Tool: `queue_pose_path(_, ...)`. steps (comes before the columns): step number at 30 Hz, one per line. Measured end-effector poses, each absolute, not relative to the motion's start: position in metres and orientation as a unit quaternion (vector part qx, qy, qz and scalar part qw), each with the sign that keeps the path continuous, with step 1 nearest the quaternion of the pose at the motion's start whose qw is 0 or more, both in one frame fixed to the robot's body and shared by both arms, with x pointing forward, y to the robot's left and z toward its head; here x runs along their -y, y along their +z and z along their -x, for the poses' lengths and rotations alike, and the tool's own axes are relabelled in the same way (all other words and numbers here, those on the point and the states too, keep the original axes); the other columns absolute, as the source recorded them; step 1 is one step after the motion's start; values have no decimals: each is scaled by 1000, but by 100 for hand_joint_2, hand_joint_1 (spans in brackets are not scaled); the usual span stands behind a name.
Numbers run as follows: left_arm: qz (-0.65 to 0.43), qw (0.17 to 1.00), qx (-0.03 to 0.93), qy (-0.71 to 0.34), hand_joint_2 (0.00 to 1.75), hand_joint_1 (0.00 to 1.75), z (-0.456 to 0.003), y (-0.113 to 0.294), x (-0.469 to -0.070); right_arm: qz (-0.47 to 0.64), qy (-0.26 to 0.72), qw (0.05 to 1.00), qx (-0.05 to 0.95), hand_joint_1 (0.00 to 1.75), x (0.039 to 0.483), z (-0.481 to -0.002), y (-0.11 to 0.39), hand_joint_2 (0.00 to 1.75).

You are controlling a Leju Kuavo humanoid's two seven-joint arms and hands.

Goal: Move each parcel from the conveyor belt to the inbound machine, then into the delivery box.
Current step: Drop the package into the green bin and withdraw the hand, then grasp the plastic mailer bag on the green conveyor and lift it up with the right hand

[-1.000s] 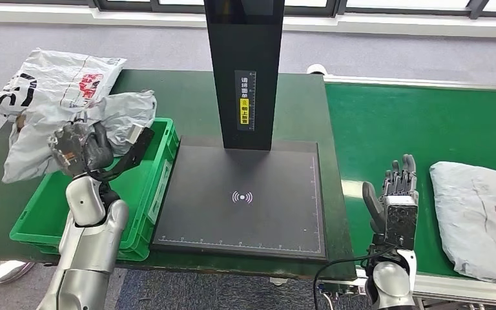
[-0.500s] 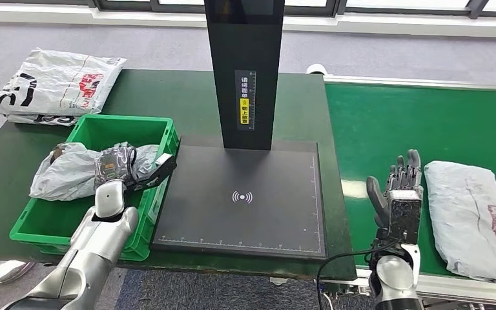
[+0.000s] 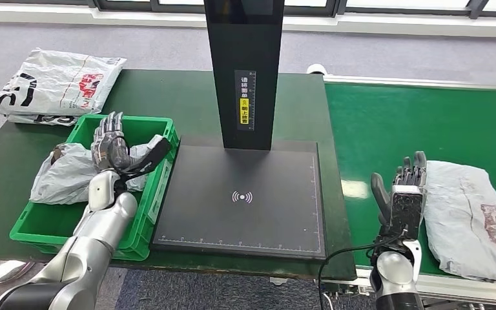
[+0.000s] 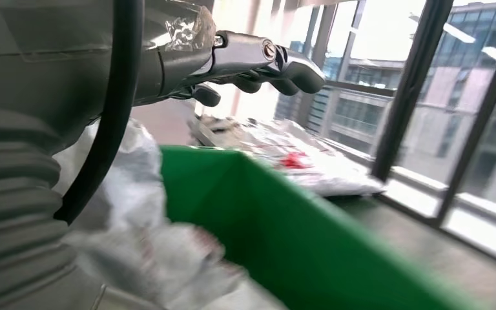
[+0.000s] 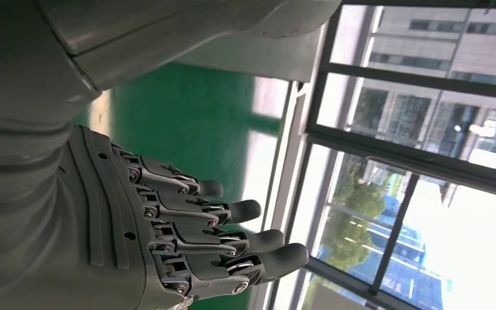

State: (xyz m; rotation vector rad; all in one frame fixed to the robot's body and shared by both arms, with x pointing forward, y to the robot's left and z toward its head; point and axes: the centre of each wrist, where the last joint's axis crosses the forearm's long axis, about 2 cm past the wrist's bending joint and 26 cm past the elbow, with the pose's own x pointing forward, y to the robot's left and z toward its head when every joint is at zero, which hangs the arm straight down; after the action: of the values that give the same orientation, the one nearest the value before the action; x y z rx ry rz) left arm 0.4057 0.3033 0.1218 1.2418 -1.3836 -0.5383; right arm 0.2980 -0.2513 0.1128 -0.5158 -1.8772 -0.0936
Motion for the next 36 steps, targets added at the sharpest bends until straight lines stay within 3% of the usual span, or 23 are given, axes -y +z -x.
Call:
queue_pose_path(7, -397, 539, 743, -18, 0, 0, -421, 151, -312, 232, -16, 588, 775, 0, 256, -306, 100, 175)
queue_pose_path(15, -367, 527, 766, 31, 0, 0, -424, 159, -309, 240, -3, 594, 768, 0, 261, -310, 94, 175)
queue_pose_path(23, -156, 575, 798, 88, 0, 0, -414, 140, -268, 344, 27, 581, 737, 0, 277, -312, 80, 175)
queue_pose_path(27, 15, 590, 806, 44, 175, 0, -405, 132, -223, 442, 77, 578, 682, 0, 296, -308, 73, 175)
queue_pose_path(36, 162, 592, 786, -72, 175, 0, -373, 116, -136, 602, 161, 624, 472, 0, 356, -278, 39, 175)
